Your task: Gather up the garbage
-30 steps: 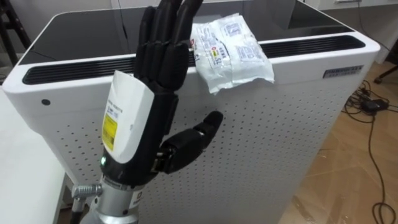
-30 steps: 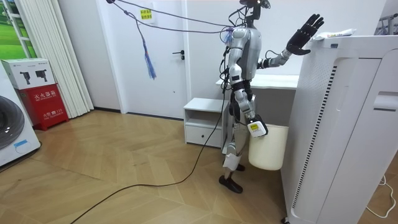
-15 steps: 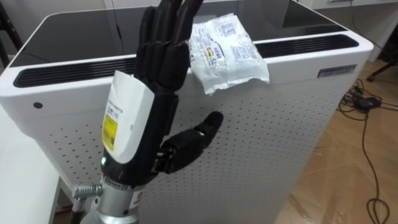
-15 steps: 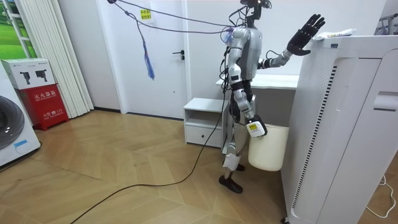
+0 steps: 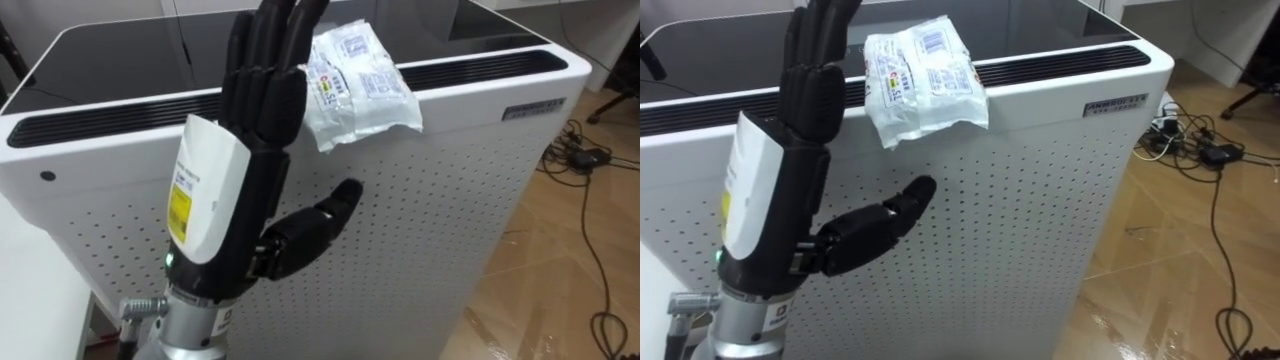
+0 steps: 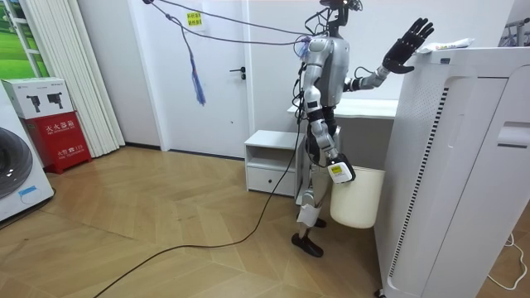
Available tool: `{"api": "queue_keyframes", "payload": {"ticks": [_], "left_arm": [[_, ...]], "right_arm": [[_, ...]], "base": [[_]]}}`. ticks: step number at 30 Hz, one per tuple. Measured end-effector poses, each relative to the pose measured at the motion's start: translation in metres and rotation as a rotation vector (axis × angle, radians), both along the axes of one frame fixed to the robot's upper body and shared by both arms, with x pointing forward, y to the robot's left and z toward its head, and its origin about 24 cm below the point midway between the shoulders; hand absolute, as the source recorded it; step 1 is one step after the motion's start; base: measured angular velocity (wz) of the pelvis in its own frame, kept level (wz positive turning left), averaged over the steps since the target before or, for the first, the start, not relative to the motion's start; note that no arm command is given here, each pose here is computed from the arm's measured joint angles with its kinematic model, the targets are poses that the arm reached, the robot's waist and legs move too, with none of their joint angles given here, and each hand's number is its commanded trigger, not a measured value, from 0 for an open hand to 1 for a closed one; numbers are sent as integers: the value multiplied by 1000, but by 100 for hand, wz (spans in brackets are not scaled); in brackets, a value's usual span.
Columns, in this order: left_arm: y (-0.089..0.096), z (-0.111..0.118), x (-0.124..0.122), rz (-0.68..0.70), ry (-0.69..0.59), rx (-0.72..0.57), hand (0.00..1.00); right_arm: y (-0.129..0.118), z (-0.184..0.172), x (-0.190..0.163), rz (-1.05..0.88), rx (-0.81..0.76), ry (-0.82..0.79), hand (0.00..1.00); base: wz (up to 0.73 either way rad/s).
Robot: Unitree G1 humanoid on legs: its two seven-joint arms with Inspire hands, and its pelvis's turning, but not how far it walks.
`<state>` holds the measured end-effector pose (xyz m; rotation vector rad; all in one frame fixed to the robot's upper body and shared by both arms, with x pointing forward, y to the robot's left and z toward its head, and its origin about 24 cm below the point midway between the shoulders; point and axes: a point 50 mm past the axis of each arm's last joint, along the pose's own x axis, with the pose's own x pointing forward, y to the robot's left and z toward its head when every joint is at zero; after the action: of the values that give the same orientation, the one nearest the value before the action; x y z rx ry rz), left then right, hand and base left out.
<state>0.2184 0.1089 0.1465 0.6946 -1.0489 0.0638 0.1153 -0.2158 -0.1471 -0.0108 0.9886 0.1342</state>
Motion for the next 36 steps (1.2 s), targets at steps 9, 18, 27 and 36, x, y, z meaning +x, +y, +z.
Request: {"api": "queue_keyframes", "payload": {"ticks": [9,18,27,36], "left_arm": [[0,0,0,0,1,2,0],[1,-1,1,6,6,6,0],[4,-6,6,48,52,29,0],[4,-6,9,62,67,42,57]], "right_arm": [[4,-1,0,2,17,0,100],[5,-1,0,3,19,0,100],[2,0,1,-13,18,1,100],[2,-1,-1,-16,20,23,100]], "base": [[0],[0],[0],[0]]}}
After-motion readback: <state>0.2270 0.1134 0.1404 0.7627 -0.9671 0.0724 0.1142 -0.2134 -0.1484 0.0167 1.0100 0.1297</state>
